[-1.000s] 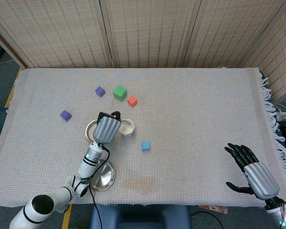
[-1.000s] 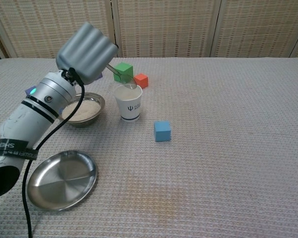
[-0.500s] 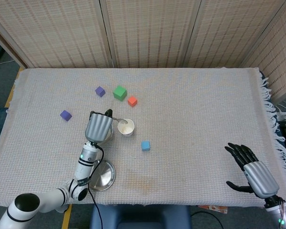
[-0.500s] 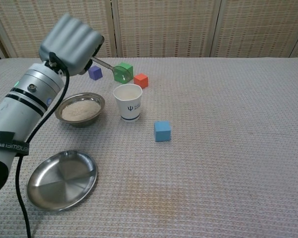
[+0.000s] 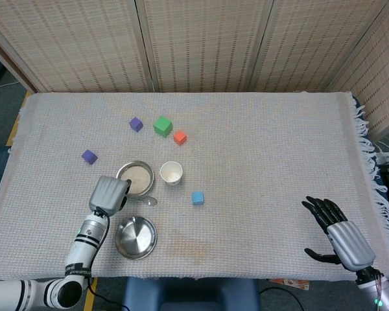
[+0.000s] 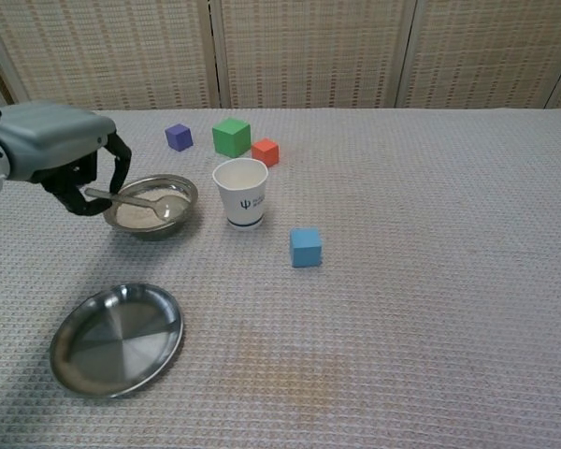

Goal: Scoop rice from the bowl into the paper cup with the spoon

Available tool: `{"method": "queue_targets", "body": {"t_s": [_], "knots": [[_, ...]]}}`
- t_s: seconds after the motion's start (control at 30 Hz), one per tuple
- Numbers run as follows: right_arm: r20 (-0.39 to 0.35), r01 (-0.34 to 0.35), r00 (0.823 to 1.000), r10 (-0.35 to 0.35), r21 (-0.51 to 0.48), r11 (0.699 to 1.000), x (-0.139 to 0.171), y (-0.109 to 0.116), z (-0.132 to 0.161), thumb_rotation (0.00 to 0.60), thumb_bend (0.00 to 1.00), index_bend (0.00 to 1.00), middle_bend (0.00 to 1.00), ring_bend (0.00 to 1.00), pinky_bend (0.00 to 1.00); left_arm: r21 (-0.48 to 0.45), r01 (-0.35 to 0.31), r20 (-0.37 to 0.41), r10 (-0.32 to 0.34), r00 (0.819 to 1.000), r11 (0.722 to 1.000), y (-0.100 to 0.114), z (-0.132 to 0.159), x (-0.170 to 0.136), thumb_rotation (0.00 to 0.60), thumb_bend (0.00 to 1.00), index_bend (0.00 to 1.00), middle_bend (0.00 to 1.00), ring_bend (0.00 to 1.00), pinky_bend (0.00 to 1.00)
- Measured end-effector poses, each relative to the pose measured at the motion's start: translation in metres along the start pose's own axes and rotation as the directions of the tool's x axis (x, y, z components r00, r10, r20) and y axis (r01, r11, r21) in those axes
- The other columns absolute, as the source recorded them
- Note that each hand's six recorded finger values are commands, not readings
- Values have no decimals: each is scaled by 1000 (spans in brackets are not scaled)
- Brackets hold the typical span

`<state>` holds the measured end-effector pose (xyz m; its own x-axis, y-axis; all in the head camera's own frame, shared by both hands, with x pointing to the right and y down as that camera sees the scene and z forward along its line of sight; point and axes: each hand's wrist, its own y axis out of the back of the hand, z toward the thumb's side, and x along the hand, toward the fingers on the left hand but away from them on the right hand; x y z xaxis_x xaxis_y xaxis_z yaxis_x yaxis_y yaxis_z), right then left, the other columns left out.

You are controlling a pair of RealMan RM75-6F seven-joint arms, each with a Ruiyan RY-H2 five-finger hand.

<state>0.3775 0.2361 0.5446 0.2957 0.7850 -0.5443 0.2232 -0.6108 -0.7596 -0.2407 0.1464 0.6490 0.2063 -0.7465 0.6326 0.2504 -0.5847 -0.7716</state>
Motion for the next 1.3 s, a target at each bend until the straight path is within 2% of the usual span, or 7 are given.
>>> {"method": "queue_targets", "body": {"t_s": [0.17, 0.43, 0.77, 0.9, 1.07, 1.23, 1.3], "knots": [[-1, -19, 1000, 19, -2, 1000, 1, -3, 2, 600, 68, 0, 0, 0, 0, 24, 119, 48, -120, 992, 993, -29, 9, -17, 600, 372, 651, 1000, 1000, 1000], [-5, -25, 1000, 25, -4, 1000, 2, -4, 2, 600, 69, 0, 0, 0, 0, 130, 119, 80, -130, 988, 984, -56, 21, -28, 600, 373, 644, 1000, 1000, 1000], [-1, -22, 1000, 22, -7, 1000, 2, -3, 2, 600, 68, 0, 0, 0, 0, 214, 168, 59, -185, 981, 962, -71, 17, -33, 600, 373, 217, 1000, 1000, 1000], [2, -24, 1000, 24, -7, 1000, 2, -4, 2, 600, 68, 0, 0, 0, 0, 219, 198, 52, -214, 976, 955, -74, 15, -35, 600, 373, 185, 1000, 1000, 1000], [0, -23, 1000, 23, -8, 1000, 2, -3, 2, 600, 68, 0, 0, 0, 0, 205, 173, 53, -187, 981, 963, -66, 13, -36, 600, 371, 179, 1000, 1000, 1000], [1, -12, 1000, 12, -6, 1000, 4, -1, 1, 600, 68, 0, 0, 0, 0, 117, 98, 53, -104, 993, 988, -45, 5, -40, 600, 372, 100, 987, 976, 996], [2, -10, 1000, 10, -6, 1000, 4, 0, 1, 600, 68, 0, 0, 0, 0, 62, 62, 52, -65, 996, 996, -36, 0, -43, 600, 373, 40, 817, 783, 881]]}}
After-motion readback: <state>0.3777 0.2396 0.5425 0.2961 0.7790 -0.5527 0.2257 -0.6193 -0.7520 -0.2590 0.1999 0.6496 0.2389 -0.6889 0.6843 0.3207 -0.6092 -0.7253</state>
